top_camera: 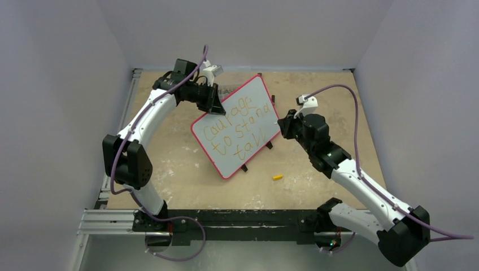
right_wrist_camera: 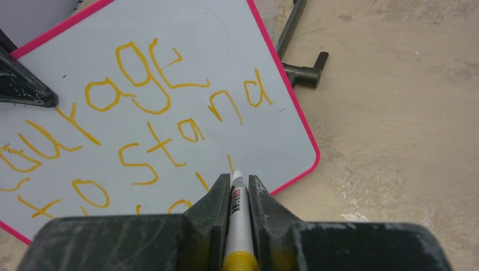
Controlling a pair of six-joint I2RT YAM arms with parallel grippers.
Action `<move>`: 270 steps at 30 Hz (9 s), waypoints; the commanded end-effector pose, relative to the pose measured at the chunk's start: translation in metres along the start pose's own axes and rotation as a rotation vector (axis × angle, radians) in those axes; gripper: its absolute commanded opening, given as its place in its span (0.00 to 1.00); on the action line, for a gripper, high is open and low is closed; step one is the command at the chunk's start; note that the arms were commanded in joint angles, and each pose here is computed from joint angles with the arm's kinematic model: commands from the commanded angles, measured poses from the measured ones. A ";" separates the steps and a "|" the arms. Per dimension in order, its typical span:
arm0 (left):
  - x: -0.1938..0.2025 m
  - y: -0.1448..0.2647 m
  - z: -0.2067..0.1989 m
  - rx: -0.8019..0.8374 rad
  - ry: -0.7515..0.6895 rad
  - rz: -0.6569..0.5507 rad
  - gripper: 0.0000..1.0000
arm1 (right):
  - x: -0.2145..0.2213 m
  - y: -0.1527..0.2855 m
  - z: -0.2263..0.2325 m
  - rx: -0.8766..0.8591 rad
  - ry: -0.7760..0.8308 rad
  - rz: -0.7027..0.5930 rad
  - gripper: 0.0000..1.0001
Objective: Write a sentence on the whiteboard
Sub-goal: Put down the whiteboard on the whiteboard stand, then pick up the pen cap from the center of the board, then insert the whiteboard marker without the cap into the pen cap.
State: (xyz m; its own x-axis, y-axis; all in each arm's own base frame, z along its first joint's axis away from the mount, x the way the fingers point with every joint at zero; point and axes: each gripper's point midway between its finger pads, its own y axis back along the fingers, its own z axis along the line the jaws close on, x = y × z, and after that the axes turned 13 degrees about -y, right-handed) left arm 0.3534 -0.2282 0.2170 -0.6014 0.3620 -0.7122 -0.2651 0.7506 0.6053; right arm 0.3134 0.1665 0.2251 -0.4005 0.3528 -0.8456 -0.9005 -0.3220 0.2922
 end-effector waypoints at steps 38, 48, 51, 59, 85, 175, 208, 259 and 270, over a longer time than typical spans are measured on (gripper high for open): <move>0.061 -0.013 0.048 -0.139 -0.058 0.217 0.40 | -0.010 0.024 -0.006 0.023 -0.035 -0.035 0.00; 0.054 -0.010 0.044 -0.145 -0.063 0.190 0.59 | -0.009 0.024 -0.006 0.019 -0.040 -0.031 0.00; 0.051 -0.007 0.042 -0.149 -0.069 0.181 0.62 | -0.009 0.024 -0.005 0.019 -0.042 -0.029 0.00; 0.039 0.009 0.035 -0.183 -0.109 0.138 0.79 | -0.013 0.024 -0.002 0.012 -0.043 -0.036 0.00; 0.015 0.085 -0.085 -0.229 -0.395 0.012 0.91 | -0.106 0.058 0.031 -0.026 -0.052 -0.226 0.00; 0.175 -0.216 -0.190 0.090 -0.614 0.374 0.00 | -0.213 0.131 0.046 0.049 -0.136 -0.419 0.00; 0.016 0.036 -0.133 -0.152 -0.787 -0.313 0.00 | -0.158 0.071 0.112 -0.277 -0.126 -0.164 0.00; 0.006 0.065 -0.133 0.051 -0.598 -0.414 0.00 | -0.049 0.058 0.177 -0.761 -0.078 0.302 0.00; 0.005 0.065 -0.132 0.045 -0.592 -0.416 0.00 | -0.043 0.049 0.171 -0.719 -0.083 0.314 0.00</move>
State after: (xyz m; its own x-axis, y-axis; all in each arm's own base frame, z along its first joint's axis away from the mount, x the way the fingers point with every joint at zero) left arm 0.2279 -0.2493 0.2839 0.0170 0.3049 -0.9522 -0.3242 0.9026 0.2832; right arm 0.2539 0.2861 0.3502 -0.6665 0.1957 -0.7193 -0.4131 -0.9002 0.1379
